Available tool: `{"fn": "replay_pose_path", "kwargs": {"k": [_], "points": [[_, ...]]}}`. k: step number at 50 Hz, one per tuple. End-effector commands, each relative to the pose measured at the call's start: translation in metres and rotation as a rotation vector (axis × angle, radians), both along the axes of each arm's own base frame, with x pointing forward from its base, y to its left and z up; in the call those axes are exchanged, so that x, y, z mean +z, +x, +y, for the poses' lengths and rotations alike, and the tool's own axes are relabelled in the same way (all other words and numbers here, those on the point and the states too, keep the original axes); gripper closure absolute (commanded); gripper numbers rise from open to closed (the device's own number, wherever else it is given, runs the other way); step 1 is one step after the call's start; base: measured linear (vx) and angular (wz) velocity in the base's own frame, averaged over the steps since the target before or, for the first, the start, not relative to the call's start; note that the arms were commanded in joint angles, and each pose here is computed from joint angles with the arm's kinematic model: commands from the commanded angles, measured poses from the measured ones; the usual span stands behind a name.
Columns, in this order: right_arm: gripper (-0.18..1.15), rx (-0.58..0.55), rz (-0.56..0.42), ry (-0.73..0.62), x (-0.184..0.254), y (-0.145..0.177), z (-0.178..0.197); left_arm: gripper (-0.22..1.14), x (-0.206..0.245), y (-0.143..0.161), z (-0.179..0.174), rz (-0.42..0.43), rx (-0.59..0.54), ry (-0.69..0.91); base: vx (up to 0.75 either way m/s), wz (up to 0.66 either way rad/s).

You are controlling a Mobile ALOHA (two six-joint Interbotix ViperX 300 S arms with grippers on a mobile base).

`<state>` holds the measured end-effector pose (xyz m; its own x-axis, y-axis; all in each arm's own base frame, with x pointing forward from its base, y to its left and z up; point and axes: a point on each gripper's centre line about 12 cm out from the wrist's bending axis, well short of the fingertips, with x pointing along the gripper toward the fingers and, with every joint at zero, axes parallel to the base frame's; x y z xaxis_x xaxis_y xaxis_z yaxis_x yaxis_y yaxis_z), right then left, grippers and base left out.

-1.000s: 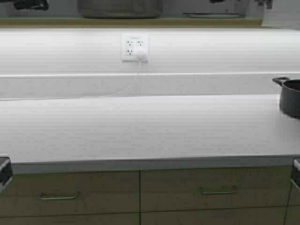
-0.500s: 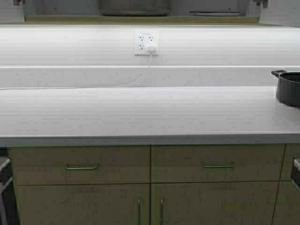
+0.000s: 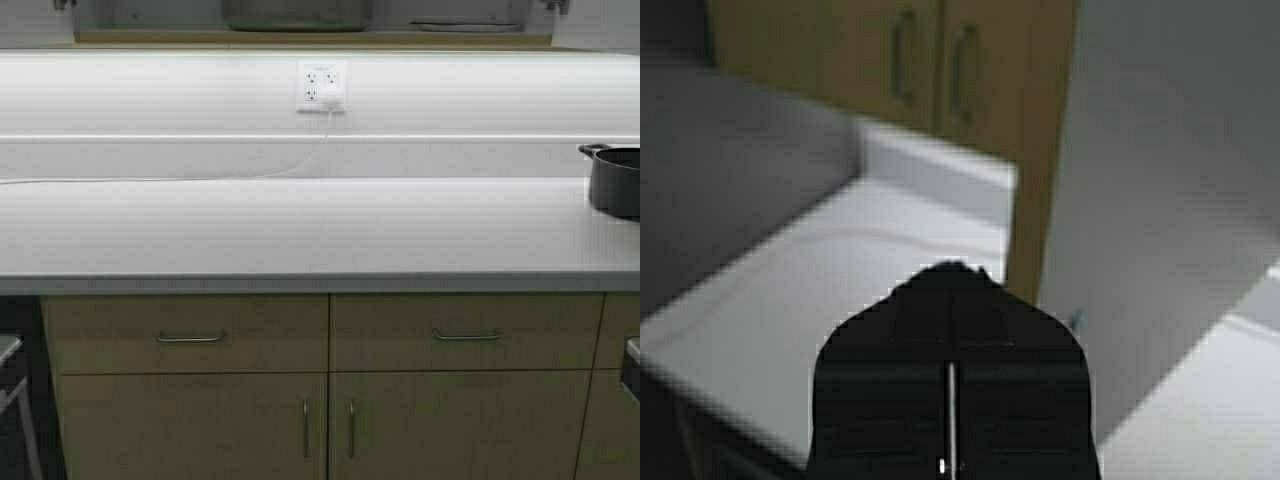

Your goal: Open the cabinet, put the pot inside, then close it

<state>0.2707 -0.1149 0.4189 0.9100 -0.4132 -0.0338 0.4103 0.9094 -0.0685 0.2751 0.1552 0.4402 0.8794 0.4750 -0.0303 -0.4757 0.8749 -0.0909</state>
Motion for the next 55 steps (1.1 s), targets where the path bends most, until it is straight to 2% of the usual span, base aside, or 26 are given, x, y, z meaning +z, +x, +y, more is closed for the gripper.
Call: {"fn": "replay_pose_path", "kwargs": {"k": [1,8,18,23,30,39,43,49,55], "points": [[0.9,-0.005,-0.008,-0.005,0.016,0.028,-0.013,0.88,0.039,0.018,0.011,-0.063,-0.001,0.018,-0.04,0.04],[0.9,-0.009,0.005,0.0,0.019,0.059,-0.028,0.88,0.049,0.046,0.028,-0.082,-0.002,0.001,-0.03,0.02],[0.9,-0.003,0.006,0.004,0.022,0.097,-0.041,0.88,0.026,0.094,0.049,-0.036,-0.013,-0.05,0.0,0.01],[0.9,0.006,0.016,0.008,0.017,0.114,-0.044,0.88,0.016,0.107,0.042,-0.015,-0.042,-0.061,0.01,-0.01],[0.9,0.039,0.028,0.012,0.011,0.134,-0.037,0.88,0.013,0.116,0.012,-0.005,-0.116,-0.066,0.02,-0.02],[0.9,0.127,0.031,0.013,0.009,0.149,-0.002,0.88,0.011,0.128,-0.024,0.011,-0.205,-0.068,0.01,0.0],[0.9,0.188,0.026,0.008,0.012,0.149,0.025,0.88,0.012,0.127,-0.053,0.021,-0.272,-0.067,0.0,0.0],[0.9,0.293,0.0,-0.002,0.023,0.136,0.071,0.88,0.012,0.115,-0.09,0.02,-0.354,-0.057,-0.01,0.01],[0.91,0.376,-0.015,-0.005,0.03,0.11,0.107,0.88,0.01,0.089,-0.104,0.024,-0.378,-0.039,-0.02,0.02]]}}
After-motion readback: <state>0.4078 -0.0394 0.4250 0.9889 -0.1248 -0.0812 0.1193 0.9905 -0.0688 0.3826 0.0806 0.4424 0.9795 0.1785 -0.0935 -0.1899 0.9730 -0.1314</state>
